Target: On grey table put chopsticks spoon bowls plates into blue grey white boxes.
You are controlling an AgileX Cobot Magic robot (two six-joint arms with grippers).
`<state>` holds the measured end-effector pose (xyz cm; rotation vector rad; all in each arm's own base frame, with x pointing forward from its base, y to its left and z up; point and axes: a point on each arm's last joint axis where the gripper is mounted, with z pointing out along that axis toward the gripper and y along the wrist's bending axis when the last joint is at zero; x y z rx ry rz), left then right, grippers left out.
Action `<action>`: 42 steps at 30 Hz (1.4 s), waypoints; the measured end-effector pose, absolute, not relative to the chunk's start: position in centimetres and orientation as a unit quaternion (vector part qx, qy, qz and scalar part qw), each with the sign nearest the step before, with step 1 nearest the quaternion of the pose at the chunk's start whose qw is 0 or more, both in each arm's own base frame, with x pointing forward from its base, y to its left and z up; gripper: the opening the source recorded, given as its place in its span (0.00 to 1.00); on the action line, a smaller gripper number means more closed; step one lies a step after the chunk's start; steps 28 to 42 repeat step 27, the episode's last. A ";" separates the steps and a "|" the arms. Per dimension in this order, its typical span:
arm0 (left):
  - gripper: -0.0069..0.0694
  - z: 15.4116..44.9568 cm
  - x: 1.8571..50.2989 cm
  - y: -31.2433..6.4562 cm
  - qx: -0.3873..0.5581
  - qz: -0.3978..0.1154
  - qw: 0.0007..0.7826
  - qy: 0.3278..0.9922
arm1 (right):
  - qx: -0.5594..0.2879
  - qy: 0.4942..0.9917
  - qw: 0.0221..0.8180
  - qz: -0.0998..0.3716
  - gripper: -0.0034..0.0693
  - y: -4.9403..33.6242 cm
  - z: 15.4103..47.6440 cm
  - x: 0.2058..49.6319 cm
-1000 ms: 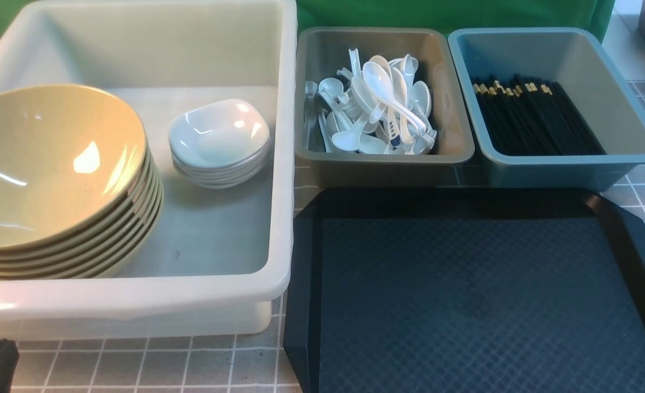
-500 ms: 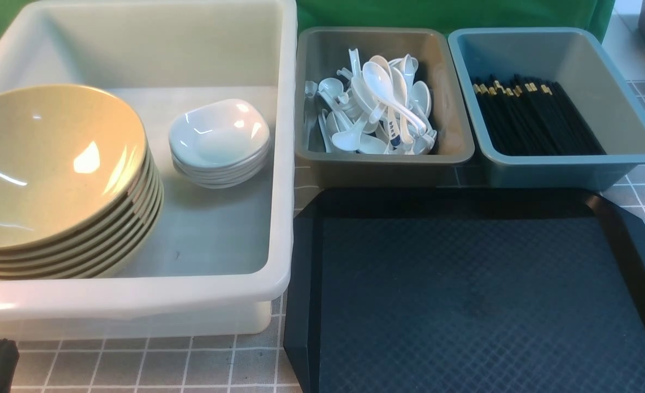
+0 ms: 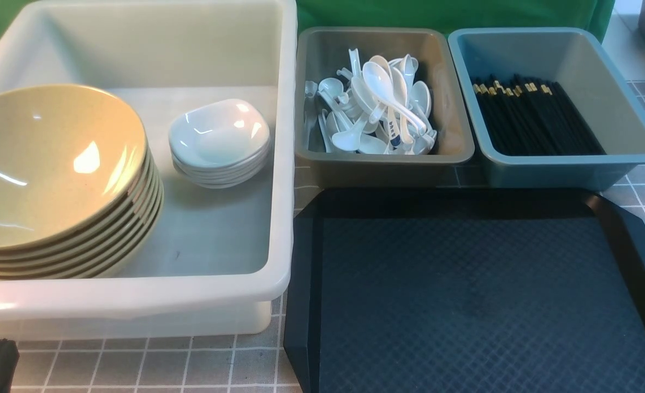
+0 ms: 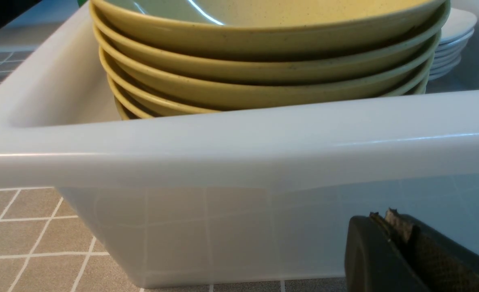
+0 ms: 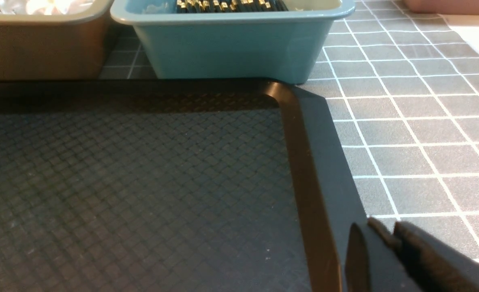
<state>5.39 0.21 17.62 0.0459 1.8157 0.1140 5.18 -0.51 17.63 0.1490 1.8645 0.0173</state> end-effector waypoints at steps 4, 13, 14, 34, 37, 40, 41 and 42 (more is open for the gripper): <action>0.08 17.6 5.4 0.2 0.020 0.049 0.614 0.788 | 0.064 0.802 0.594 0.007 0.15 -0.5 17.6 5.2; 0.08 17.6 5.4 0.2 0.020 0.050 0.614 0.788 | 0.064 0.802 0.594 0.007 0.16 -0.5 17.6 5.2; 0.08 17.6 5.4 0.2 0.020 0.050 0.614 0.788 | 0.064 0.802 0.594 0.007 0.16 -0.5 17.6 5.2; 0.08 17.6 5.4 0.2 0.020 0.049 0.614 0.788 | 0.064 0.802 0.594 0.007 0.17 -0.5 17.6 5.2; 0.08 17.6 5.4 0.2 0.020 0.049 0.614 0.788 | 0.064 0.802 0.594 0.007 0.17 -0.5 17.6 5.2; 0.08 17.6 5.4 0.2 0.020 0.049 0.614 0.788 | 0.064 0.802 0.594 0.007 0.17 -0.5 17.6 5.2; 0.08 17.6 5.4 0.2 0.020 0.049 0.614 0.788 | 0.064 0.802 0.594 0.007 0.17 -0.5 17.6 5.2; 0.08 17.6 5.4 0.2 0.020 0.049 0.614 0.788 | 0.064 0.802 0.594 0.007 0.17 -0.5 17.6 5.2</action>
